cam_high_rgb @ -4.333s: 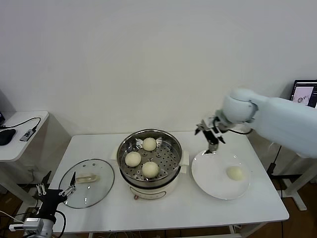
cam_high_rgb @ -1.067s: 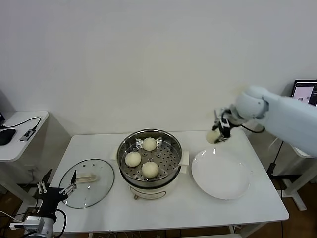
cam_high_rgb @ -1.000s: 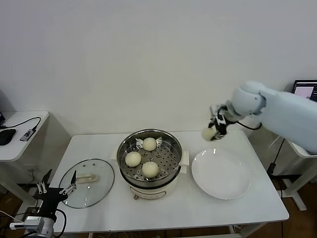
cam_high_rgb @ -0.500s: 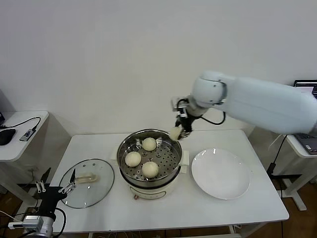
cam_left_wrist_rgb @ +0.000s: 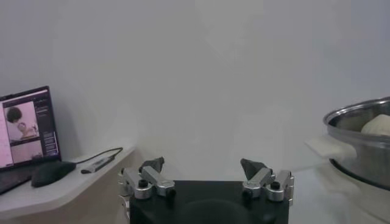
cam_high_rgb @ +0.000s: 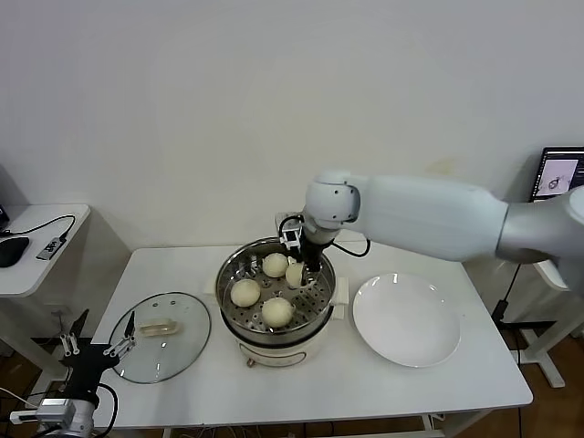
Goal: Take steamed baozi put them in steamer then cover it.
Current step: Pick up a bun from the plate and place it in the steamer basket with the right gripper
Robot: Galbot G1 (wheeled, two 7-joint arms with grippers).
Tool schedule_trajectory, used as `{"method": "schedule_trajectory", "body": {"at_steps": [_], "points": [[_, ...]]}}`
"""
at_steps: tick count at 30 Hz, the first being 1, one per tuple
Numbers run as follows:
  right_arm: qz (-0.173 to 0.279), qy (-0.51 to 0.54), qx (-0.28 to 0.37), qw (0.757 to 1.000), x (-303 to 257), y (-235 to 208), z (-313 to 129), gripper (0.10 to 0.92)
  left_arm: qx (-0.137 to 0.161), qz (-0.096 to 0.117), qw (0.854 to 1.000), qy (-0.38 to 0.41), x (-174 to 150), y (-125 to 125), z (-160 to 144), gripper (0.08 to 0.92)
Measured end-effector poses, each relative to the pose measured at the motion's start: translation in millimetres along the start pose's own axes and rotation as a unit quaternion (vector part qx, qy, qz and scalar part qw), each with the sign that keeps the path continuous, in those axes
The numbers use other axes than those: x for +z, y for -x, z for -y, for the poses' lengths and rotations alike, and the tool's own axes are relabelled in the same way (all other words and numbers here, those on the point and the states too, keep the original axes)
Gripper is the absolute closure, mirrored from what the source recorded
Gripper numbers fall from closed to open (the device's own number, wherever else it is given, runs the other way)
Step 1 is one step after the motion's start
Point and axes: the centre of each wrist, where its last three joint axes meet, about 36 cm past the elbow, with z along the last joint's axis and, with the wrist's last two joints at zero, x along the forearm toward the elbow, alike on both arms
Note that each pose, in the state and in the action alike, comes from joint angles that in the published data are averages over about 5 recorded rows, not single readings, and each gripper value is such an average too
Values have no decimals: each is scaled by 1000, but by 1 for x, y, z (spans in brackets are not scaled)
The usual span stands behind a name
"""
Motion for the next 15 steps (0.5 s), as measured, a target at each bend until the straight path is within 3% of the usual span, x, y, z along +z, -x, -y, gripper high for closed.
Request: {"method": "schedule_trajectory", "body": {"at_steps": [15], "points": [[-10,13,5,1000,6,43,4,474,0,-1,1000,-1,2,2,0,177]]}}
